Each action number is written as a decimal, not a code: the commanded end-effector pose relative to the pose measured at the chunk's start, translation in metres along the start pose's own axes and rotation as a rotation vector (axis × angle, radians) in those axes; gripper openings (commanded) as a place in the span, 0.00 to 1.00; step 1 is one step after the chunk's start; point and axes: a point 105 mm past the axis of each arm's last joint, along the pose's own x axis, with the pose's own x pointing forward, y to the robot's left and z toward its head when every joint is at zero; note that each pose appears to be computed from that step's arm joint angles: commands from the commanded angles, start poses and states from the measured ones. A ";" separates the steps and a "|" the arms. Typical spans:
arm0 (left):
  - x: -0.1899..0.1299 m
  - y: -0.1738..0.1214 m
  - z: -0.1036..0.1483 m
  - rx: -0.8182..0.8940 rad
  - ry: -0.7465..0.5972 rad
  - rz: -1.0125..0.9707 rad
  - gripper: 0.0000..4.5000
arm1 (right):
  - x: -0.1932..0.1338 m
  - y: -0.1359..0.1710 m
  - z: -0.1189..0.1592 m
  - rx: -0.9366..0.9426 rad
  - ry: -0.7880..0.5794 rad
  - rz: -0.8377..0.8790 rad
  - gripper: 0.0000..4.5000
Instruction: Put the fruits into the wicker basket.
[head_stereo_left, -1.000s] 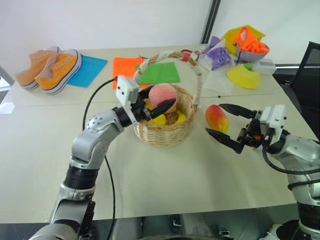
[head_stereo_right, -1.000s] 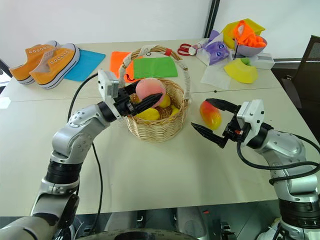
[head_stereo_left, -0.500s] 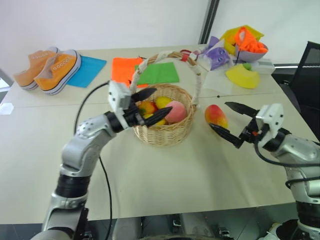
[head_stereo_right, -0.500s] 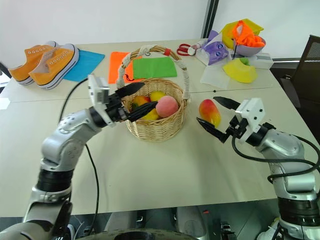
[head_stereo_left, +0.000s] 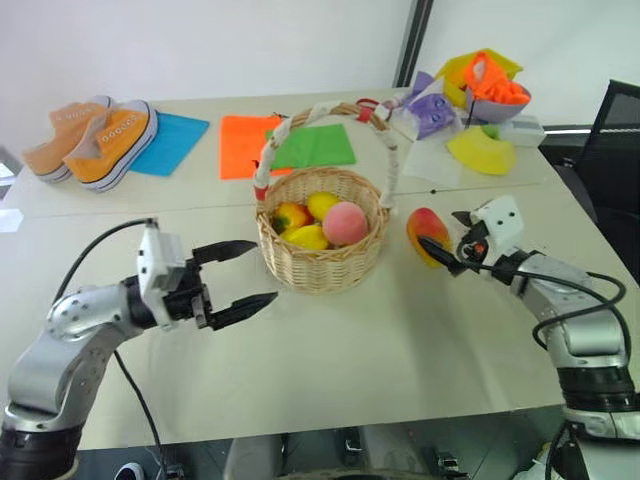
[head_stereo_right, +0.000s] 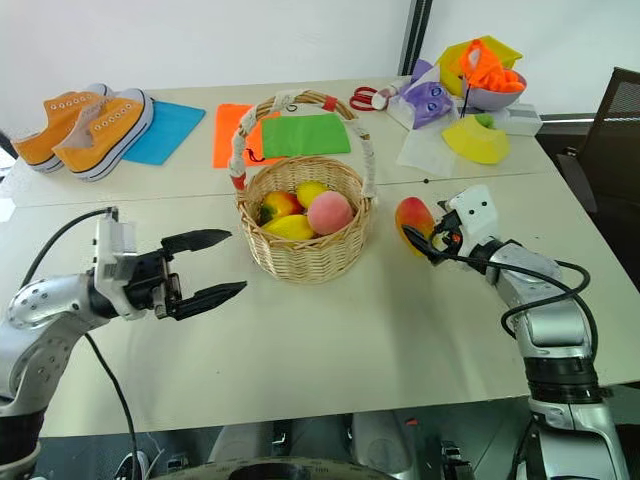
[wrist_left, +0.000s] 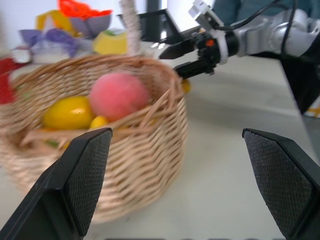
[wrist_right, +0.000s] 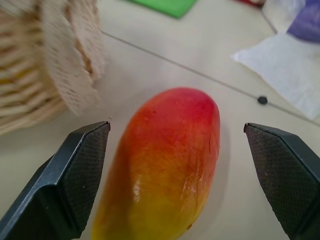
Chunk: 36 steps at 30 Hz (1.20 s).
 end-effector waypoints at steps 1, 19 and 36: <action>-0.006 -0.001 0.004 0.048 -0.022 0.038 0.99 | 0.005 -0.008 0.004 -0.031 0.015 -0.031 1.00; -0.006 -0.005 0.005 0.048 -0.031 0.054 1.00 | 0.015 -0.017 0.002 0.008 0.057 -0.033 0.62; -0.016 0.024 -0.003 0.036 -0.065 0.209 1.00 | -0.073 0.079 0.085 -0.025 -0.263 0.591 0.62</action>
